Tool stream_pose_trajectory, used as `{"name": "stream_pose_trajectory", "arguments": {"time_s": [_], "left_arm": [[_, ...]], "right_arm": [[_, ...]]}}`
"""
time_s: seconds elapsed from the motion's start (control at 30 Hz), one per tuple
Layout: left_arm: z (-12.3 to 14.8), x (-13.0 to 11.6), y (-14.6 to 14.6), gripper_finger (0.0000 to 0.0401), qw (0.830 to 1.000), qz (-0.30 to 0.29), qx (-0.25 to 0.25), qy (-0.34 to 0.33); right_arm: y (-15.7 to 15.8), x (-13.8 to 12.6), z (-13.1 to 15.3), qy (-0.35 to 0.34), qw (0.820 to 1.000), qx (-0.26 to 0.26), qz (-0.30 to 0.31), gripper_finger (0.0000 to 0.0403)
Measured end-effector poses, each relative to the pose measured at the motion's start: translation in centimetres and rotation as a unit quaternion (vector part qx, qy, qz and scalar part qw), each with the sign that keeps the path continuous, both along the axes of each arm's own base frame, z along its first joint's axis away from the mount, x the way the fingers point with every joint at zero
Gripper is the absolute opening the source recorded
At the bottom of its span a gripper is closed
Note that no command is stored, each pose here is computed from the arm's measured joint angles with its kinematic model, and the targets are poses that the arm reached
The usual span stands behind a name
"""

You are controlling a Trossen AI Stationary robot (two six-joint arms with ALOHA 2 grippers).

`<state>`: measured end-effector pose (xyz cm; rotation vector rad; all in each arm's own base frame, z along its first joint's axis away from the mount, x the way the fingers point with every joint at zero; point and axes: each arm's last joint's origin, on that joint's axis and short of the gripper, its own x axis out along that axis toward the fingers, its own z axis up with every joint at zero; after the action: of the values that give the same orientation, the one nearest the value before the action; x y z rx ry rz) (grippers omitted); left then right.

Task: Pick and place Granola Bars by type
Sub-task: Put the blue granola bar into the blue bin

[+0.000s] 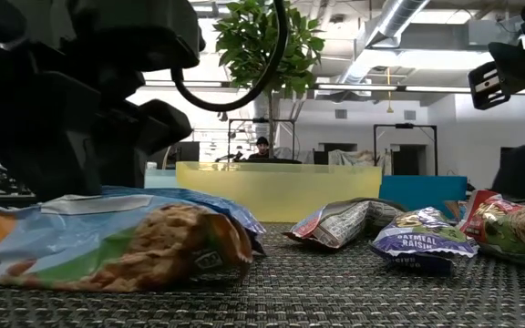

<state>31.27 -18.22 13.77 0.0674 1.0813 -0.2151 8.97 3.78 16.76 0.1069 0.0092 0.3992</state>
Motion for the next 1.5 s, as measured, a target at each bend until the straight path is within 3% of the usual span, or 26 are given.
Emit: {"name": "stream_pose_trajectory", "arguments": {"time_s": [0.33,0.63,0.93,1.17,1.23,1.33,1.5], "left_arm": [[0.1,0.0,0.0,0.0020,1.000,-0.002,-0.001,-0.002],[1.1,0.5,0.6,0.0021,0.999,0.026,-0.016,-0.011],[7.0,4.9,4.3,0.0013,0.985,0.121,-0.074,-0.103],[12.9,8.8,8.6,0.0015,0.948,0.206,-0.128,-0.205],[14.2,9.5,9.8,0.0012,0.937,0.221,-0.135,-0.232],[16.1,10.2,11.2,0.0012,0.924,0.234,-0.142,-0.265],[17.5,10.8,13.4,0.0017,0.910,0.250,-0.142,-0.299]], "right_arm": [[0.0,0.0,0.0,0.000,1.000,0.000,0.000,0.0130],[0.0,0.0,0.0,0.000,1.000,0.000,0.000,0.0130],[0.0,0.0,0.0,0.000,1.000,0.000,0.000,0.0130],[-0.1,0.1,0.3,-0.033,0.998,-0.040,-0.025,0.0130],[-0.2,0.0,1.1,-0.067,0.997,-0.016,-0.034,0.0130],[-0.4,-0.3,2.7,-0.121,0.988,0.089,-0.040,0.0130],[-1.0,-1.3,5.2,-0.201,0.943,0.265,-0.028,0.0130]]}}
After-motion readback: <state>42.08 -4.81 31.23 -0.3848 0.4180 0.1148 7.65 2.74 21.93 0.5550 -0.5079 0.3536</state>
